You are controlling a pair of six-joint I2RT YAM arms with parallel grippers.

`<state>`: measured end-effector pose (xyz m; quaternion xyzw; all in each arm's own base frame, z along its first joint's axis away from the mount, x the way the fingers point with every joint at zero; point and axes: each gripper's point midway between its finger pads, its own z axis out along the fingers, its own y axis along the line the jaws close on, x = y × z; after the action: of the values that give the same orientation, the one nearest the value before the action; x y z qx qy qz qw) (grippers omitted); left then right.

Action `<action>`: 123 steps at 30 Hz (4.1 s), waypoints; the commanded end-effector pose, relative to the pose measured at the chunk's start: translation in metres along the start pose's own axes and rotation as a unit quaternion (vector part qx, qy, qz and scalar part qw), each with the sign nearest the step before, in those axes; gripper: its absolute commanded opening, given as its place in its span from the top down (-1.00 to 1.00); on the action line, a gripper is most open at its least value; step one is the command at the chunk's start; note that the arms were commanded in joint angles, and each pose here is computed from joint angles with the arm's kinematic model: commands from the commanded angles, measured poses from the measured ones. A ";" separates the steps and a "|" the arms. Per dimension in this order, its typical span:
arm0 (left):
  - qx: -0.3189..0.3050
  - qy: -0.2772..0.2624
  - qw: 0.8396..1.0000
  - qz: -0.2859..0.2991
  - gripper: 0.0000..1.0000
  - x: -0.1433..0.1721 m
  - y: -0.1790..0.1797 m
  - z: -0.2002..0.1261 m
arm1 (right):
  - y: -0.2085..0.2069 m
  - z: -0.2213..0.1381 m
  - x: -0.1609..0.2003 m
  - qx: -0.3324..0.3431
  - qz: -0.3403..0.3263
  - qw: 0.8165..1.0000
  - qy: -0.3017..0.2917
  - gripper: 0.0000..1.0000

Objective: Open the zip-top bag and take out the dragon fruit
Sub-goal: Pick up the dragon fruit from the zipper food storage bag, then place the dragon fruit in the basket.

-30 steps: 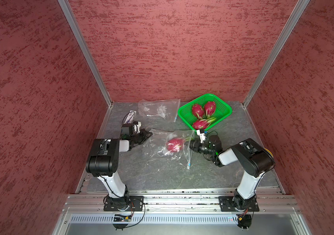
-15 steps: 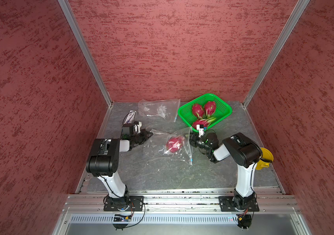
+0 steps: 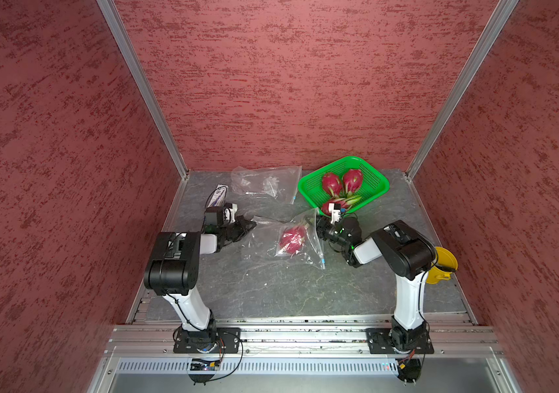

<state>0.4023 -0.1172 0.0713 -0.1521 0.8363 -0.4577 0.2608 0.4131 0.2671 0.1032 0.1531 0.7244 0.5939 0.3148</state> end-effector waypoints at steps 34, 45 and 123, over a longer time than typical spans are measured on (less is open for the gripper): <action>-0.003 -0.039 0.999 -0.010 1.00 -0.015 0.006 -0.027 | 0.035 -0.054 -0.013 0.078 -0.104 0.990 -0.047 1.00; -0.002 -0.047 0.999 -0.014 1.00 -0.020 0.008 -0.034 | 0.080 -0.096 -0.054 0.106 -0.181 0.971 -0.112 1.00; 0.023 -0.018 1.000 -0.011 1.00 0.009 -0.015 -0.033 | 0.099 0.056 -0.226 0.079 -0.379 0.900 -0.202 1.00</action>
<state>0.3800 -0.1036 0.0911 -0.1732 0.8205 -0.4719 0.2724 0.5980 0.1974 0.2488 0.0139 0.7034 0.3196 0.6347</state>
